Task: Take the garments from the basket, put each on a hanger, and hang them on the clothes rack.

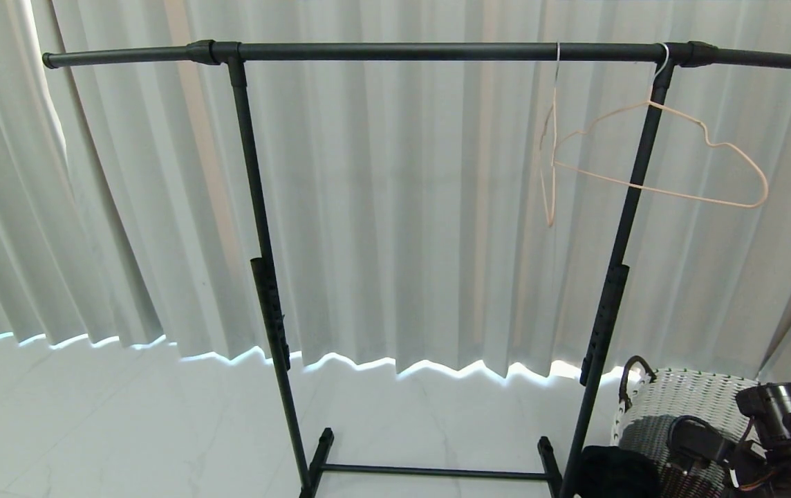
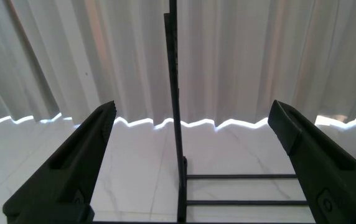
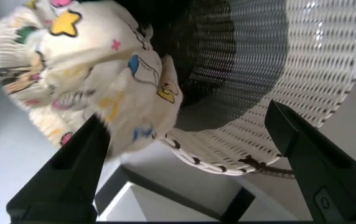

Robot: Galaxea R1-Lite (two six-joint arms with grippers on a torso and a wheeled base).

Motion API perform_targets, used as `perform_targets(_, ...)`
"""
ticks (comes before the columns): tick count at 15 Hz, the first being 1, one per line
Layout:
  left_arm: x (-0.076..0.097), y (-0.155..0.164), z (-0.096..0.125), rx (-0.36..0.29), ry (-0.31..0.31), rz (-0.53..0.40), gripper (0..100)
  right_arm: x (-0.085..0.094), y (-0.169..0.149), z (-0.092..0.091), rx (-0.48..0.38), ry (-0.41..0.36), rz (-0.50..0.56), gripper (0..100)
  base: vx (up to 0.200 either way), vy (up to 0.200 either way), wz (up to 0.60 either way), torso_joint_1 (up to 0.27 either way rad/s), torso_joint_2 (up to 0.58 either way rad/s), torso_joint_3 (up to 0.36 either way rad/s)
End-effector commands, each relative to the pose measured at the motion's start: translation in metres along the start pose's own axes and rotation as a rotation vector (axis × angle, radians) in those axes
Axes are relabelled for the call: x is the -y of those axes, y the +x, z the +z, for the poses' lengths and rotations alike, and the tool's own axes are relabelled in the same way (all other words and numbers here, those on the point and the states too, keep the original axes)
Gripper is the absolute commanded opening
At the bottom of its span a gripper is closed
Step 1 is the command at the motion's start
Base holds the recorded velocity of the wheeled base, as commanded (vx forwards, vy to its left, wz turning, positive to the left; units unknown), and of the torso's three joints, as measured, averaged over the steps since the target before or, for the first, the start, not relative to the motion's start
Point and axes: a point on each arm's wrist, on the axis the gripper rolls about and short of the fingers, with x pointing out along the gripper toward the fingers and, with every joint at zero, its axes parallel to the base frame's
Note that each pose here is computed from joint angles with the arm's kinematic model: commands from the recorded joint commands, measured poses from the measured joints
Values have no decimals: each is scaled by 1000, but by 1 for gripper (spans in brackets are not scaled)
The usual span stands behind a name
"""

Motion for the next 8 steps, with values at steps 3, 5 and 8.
perform_targets(3,0,0,0,0,0,0,100,-3,19,-5,-44,11,31,0,0,0,0,0,0,0)
perform_targets(5,0,0,0,0,0,0,100,0,16,-3,-29,16,-13,0,0,0,0,0,0,0)
perform_targets(8,0,0,0,1,0,0,100,11,-20,0,57,42,-140,0,0,0,0,0,0,0)
